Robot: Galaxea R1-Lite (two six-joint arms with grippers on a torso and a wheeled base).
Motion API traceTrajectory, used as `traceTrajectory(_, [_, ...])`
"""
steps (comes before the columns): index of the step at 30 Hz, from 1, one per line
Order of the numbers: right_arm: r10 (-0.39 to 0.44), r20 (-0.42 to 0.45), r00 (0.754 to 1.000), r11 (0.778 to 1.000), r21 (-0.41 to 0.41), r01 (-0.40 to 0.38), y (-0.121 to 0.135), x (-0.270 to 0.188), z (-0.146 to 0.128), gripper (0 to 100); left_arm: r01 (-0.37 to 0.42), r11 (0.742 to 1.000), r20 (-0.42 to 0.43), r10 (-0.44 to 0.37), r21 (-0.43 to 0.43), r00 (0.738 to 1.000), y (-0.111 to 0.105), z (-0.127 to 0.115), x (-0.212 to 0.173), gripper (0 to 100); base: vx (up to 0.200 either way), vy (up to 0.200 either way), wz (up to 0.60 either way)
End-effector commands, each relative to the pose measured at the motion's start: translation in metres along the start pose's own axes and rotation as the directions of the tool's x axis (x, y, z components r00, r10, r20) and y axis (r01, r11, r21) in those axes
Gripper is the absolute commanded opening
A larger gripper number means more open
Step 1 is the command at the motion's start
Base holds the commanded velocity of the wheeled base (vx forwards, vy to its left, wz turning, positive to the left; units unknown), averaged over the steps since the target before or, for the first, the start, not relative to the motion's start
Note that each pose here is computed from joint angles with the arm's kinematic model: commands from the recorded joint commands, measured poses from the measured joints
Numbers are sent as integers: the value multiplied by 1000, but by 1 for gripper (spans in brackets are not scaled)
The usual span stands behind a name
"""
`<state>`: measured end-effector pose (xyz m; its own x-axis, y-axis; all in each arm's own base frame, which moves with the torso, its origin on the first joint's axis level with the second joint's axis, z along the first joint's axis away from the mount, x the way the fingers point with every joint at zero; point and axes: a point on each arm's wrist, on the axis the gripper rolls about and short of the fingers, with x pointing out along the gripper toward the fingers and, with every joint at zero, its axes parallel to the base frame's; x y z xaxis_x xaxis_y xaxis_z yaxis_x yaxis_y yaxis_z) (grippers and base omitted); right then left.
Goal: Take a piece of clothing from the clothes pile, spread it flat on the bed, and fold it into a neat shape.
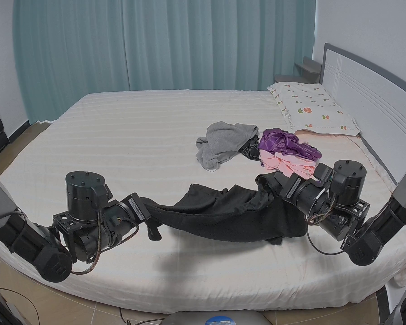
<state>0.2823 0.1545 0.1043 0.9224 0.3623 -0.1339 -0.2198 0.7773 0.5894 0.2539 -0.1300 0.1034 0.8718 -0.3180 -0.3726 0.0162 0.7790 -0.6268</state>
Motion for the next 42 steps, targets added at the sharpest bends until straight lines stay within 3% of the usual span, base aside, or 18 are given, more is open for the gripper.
traceTrajectory(1, [7, 29, 1000, 1000, -11, -7, 2, 1, 1, 0, 17, 1000, 23, -17, -2, 1000, -4, 7, -7, 0, 0, 200, 0])
traceTrajectory(7, [65, 90, 994, 998, -2, -65, 6, 0, 7, 0, 13, 1000, 31, -13, -6, 999, -2, 9, -5, 0, 0, 200, 0])
traceTrajectory(35, [88, 98, 991, 996, 12, -89, 7, -2, 7, 0, 17, 1000, 47, -16, -17, 999, -2, 12, -5, 0, 0, 200, 0])
traceTrajectory(42, [130, 47, 990, 991, -5, -130, 16, 2, -7, 0, 5, 1000, 39, -4, -19, 999, 2, 11, -4, 0, 0, 200, 0])
